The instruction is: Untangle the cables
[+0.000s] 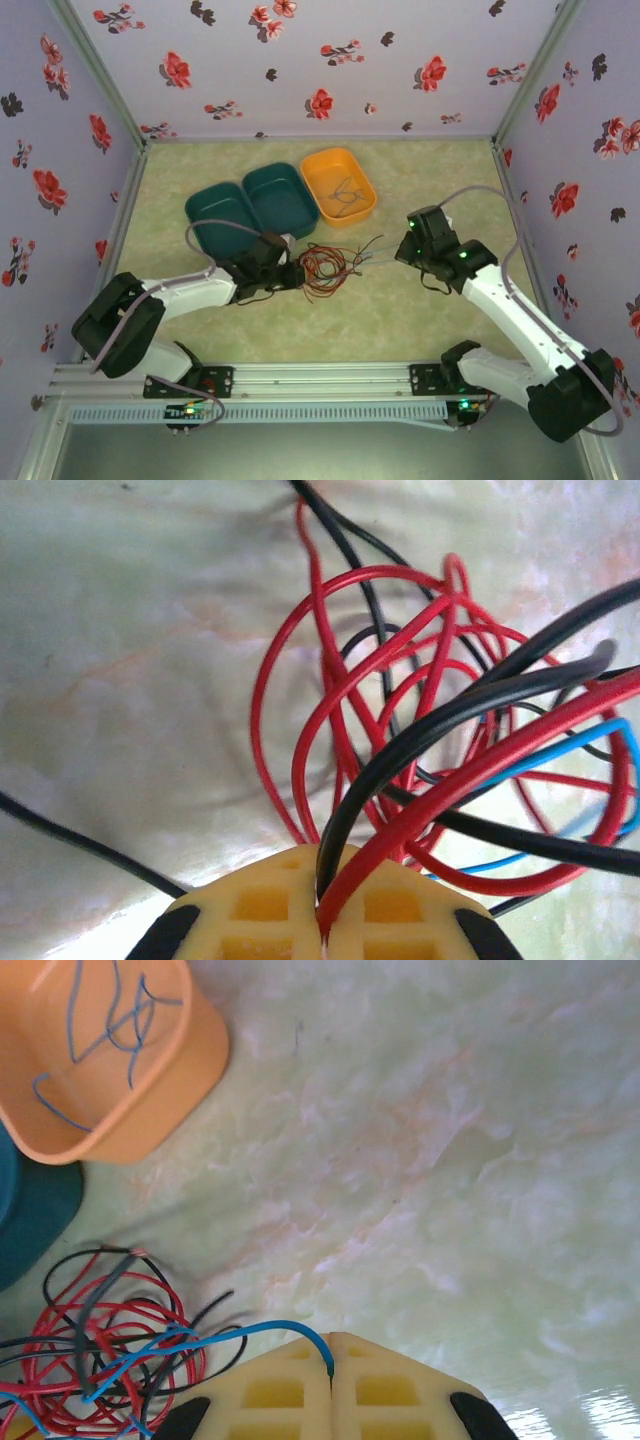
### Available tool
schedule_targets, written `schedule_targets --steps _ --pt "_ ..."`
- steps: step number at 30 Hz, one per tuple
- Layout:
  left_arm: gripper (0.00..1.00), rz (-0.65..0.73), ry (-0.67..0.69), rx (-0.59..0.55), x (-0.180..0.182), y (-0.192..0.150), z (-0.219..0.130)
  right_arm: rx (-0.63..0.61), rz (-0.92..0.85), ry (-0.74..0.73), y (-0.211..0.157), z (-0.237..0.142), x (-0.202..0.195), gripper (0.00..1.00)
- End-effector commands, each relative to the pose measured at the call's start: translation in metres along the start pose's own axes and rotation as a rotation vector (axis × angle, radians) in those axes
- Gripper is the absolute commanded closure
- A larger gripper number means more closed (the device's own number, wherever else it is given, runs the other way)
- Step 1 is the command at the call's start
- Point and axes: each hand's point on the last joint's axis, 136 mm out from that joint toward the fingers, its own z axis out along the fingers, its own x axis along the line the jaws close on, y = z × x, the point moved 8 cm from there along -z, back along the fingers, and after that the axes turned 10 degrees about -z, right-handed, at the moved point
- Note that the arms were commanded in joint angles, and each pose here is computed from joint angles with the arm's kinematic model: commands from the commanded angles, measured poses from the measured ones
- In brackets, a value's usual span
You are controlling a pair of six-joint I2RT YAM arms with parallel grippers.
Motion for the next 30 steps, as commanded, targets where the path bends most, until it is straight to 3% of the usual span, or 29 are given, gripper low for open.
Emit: schedule_targets --steps 1,14,16,20,30 --pt "1.00 -0.008 0.092 0.000 0.021 -0.006 0.001 -0.052 -0.073 -0.096 0.012 -0.028 -0.011 1.00" --pt "1.00 -0.019 0.118 0.010 0.031 -0.013 0.005 -0.225 -0.146 0.113 0.053 -0.109 0.011 1.00" --pt "0.84 -0.012 0.108 0.004 0.029 -0.012 0.004 -0.224 -0.166 0.145 0.056 -0.114 0.015 1.00" --pt "0.70 0.010 0.076 -0.010 0.021 -0.012 -0.001 -0.209 -0.184 0.182 0.058 -0.117 0.021 1.00" --pt "0.64 0.015 0.090 0.007 0.026 -0.019 0.003 -0.245 -0.247 0.233 0.072 -0.150 0.028 1.00"
